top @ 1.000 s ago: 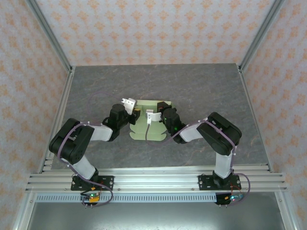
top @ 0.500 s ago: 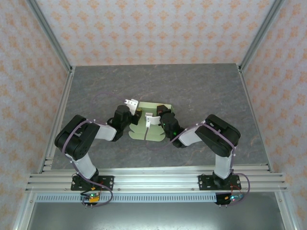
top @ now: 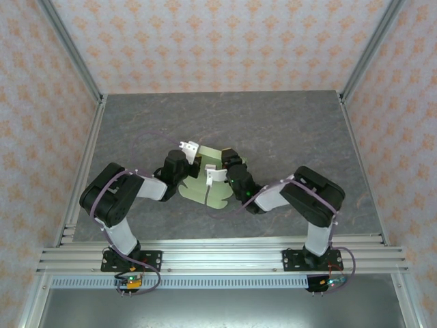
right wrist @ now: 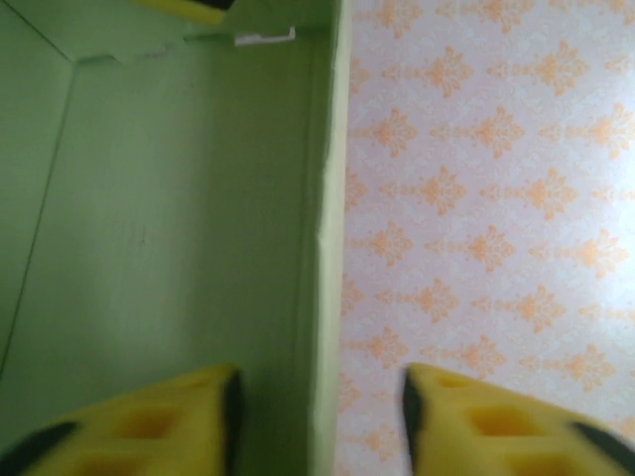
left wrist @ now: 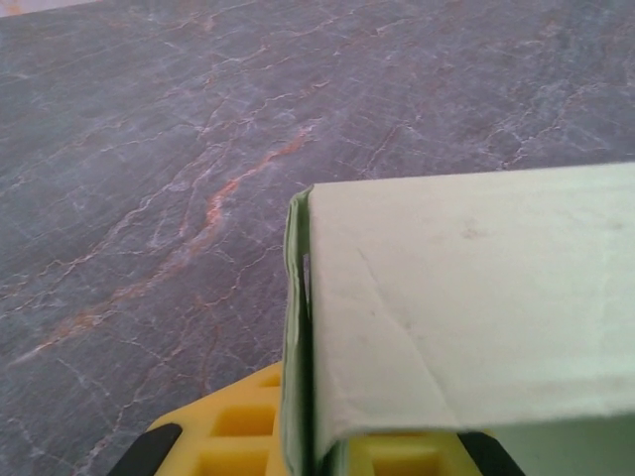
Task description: Fold the paper box
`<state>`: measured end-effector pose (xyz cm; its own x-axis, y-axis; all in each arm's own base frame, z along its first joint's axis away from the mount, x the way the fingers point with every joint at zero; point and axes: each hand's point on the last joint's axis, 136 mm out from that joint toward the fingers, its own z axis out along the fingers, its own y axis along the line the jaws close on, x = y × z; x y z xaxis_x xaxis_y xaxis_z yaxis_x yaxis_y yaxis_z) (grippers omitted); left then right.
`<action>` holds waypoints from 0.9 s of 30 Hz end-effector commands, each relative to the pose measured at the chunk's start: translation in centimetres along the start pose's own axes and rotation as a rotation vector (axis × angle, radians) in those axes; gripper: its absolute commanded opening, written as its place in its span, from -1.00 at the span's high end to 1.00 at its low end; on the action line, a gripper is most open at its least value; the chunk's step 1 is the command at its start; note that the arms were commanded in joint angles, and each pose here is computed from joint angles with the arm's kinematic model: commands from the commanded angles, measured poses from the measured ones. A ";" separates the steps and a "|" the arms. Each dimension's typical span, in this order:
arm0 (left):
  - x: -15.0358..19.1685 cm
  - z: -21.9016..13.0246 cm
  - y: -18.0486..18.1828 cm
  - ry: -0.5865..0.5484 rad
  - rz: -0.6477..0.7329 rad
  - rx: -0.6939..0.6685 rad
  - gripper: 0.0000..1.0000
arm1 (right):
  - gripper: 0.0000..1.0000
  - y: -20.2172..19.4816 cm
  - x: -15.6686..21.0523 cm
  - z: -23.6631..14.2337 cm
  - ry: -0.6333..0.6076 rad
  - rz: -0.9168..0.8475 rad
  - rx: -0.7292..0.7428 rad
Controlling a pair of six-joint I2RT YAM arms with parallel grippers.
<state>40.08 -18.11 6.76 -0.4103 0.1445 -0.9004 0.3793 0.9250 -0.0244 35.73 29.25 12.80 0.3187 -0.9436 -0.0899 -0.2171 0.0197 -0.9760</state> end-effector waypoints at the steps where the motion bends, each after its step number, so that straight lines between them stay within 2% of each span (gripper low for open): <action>1: -0.3 0.1 -0.5 -0.016 -0.002 0.018 0.88 | -0.07 -3.1 -0.8 -2.8 -0.078 0.237 -0.082; 6: 0.0 -0.1 -0.8 -0.015 0.002 0.039 0.88 | -0.19 -5.8 -1.7 -7.4 -0.277 0.618 -0.345; 8: -0.1 -0.2 -1.3 -0.018 0.005 0.063 0.88 | -0.23 -7.1 -0.5 -7.4 -0.283 0.859 -0.432; 9: -0.1 -0.3 -1.5 -0.019 0.009 0.077 0.88 | -0.20 -7.3 -0.3 -7.6 -0.293 0.964 -0.525; 10: -0.1 -0.3 -1.8 -0.019 0.011 0.090 0.87 | -0.20 -7.6 -0.4 -7.7 -0.306 1.050 -0.594; 12: 0.1 -0.3 -2.1 -0.020 0.018 0.107 0.86 | -0.24 -8.4 -0.7 -7.3 -0.315 1.187 -0.641; 14: 0.2 -0.3 -2.6 -0.027 0.025 0.130 0.86 | -0.26 -9.5 -0.2 -5.8 -0.283 1.388 -0.629; 17: 0.3 -0.2 -3.1 -0.025 0.040 0.157 0.85 | -0.32 -8.9 1.6 -2.3 -0.091 1.674 -0.607; 24: 0.3 0.0 -3.7 -0.027 0.065 0.173 0.79 | -0.26 -3.6 -0.1 2.3 0.147 1.893 -0.862; 27: 0.4 0.1 -3.9 -0.033 0.071 0.169 0.78 | -0.24 -2.2 -0.9 3.2 0.182 1.921 -0.942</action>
<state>38.52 -21.05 6.50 -0.3820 0.1726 -0.9079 0.5207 0.8518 -0.0572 39.40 29.96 14.40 -0.7680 -0.0282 -0.6399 -0.4654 0.7110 0.5272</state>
